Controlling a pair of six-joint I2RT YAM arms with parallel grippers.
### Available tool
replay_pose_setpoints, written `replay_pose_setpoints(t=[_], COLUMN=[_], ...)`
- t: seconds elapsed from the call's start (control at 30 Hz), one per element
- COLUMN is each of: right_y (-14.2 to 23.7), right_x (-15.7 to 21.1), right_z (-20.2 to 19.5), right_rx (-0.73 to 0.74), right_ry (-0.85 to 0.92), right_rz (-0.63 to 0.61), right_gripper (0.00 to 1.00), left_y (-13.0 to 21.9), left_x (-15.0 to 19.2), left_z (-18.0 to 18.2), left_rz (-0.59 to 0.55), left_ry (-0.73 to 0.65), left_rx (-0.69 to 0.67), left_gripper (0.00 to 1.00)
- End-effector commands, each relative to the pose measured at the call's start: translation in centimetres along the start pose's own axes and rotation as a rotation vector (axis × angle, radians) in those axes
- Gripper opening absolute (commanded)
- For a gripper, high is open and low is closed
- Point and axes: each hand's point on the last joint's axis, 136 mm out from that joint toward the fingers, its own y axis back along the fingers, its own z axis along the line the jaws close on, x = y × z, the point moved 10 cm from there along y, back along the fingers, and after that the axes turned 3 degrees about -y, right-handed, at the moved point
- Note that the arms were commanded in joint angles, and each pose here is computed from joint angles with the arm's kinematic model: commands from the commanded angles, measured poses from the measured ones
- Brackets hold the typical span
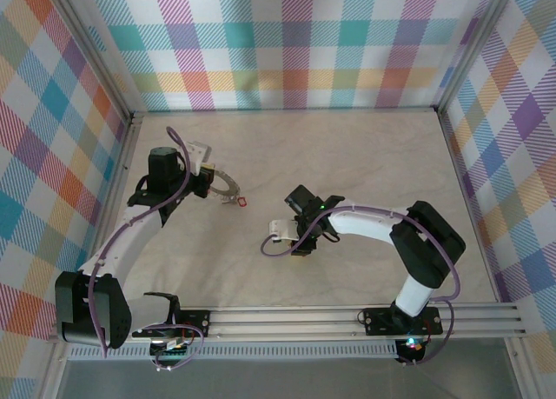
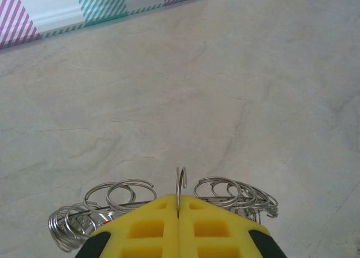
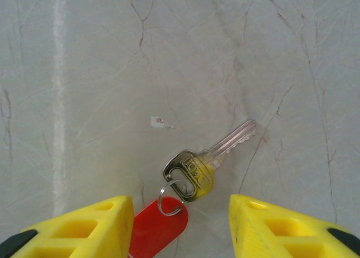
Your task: Put the keys on the keyring
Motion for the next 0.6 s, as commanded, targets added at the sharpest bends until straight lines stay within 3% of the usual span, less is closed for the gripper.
replay_pose_setpoints(t=[0.0,0.33,0.57], right_y=[-0.46,-0.82,-1.07], right_x=[-0.24,0.54,0.42], right_z=[-0.14,0.10,-0.18], right_rx=[-0.018,-0.010,-0.021], right_ry=[-0.016,-0.014,-0.031], right_rz=[-0.011,0.028,0.035], right_gripper=[0.42,0.41,0.22], left_y=[0.02,0.13,0.00], left_x=[-0.64,-0.72,-0.56], left_z=[-0.49,-0.97,-1.30], left_rz=[-0.025,-0.024,-0.009], left_ry=[-0.024,-0.045,-0.063], left_rx=[0.035,0.033,0.030], left_gripper=[0.00,0.00,0.00])
